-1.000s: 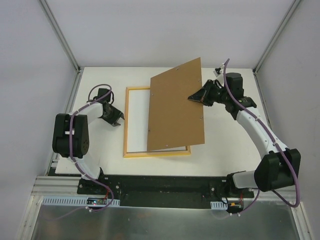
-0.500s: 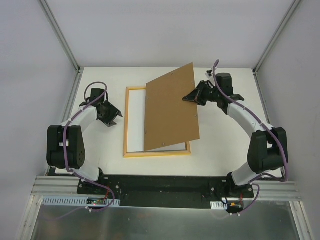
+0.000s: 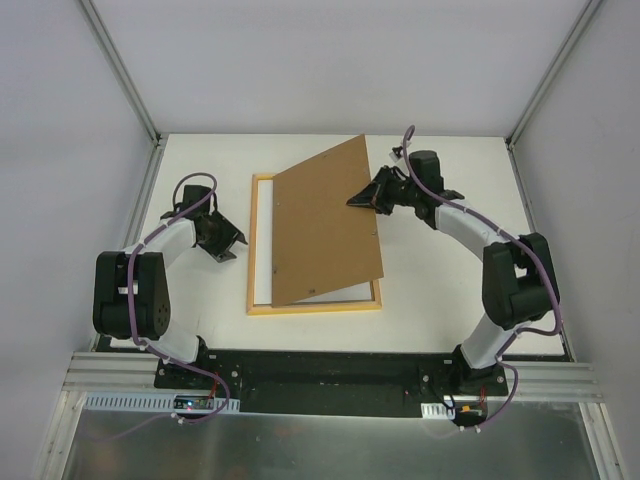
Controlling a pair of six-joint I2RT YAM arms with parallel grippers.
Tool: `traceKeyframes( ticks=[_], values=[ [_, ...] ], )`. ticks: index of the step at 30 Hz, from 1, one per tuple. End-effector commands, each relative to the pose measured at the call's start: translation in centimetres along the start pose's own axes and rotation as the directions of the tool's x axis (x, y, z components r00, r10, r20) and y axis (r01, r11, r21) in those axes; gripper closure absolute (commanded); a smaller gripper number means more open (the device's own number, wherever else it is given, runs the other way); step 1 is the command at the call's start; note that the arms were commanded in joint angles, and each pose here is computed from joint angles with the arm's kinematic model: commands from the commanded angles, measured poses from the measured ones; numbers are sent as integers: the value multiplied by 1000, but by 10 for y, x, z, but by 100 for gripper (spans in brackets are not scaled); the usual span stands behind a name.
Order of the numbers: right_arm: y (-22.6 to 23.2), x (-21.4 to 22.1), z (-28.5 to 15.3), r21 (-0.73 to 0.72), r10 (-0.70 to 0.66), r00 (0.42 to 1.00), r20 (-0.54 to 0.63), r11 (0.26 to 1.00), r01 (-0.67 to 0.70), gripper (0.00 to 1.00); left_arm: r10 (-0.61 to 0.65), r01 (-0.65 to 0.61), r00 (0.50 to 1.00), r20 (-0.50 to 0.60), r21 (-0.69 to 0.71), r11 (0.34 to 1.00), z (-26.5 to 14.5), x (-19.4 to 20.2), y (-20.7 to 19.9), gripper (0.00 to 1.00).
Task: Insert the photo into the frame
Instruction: Place the backboard on the frame body.
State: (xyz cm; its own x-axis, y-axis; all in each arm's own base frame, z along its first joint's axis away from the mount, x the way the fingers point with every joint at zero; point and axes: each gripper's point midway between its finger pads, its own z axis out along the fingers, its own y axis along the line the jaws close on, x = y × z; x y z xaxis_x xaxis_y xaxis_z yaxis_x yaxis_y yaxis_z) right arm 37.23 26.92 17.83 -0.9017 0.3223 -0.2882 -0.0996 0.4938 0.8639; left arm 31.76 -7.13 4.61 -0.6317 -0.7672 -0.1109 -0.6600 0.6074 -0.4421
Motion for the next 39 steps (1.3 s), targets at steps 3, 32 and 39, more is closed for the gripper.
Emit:
traceKeyframes(
  ticks=[3,32,39],
  values=[
    [43,-9,6,-132,-67,997,24,989,70,100,25,-25,1000,1,33,999,-4,1,-2,54],
    [25,-16,44,-149,-15,1000,12,989,16,100,29,-29,999,-13,29,999,2,3,0,57],
    [17,-13,51,-146,-6,1000,0,989,6,100,31,-30,999,-22,29,999,3,5,-1,57]
  ],
)
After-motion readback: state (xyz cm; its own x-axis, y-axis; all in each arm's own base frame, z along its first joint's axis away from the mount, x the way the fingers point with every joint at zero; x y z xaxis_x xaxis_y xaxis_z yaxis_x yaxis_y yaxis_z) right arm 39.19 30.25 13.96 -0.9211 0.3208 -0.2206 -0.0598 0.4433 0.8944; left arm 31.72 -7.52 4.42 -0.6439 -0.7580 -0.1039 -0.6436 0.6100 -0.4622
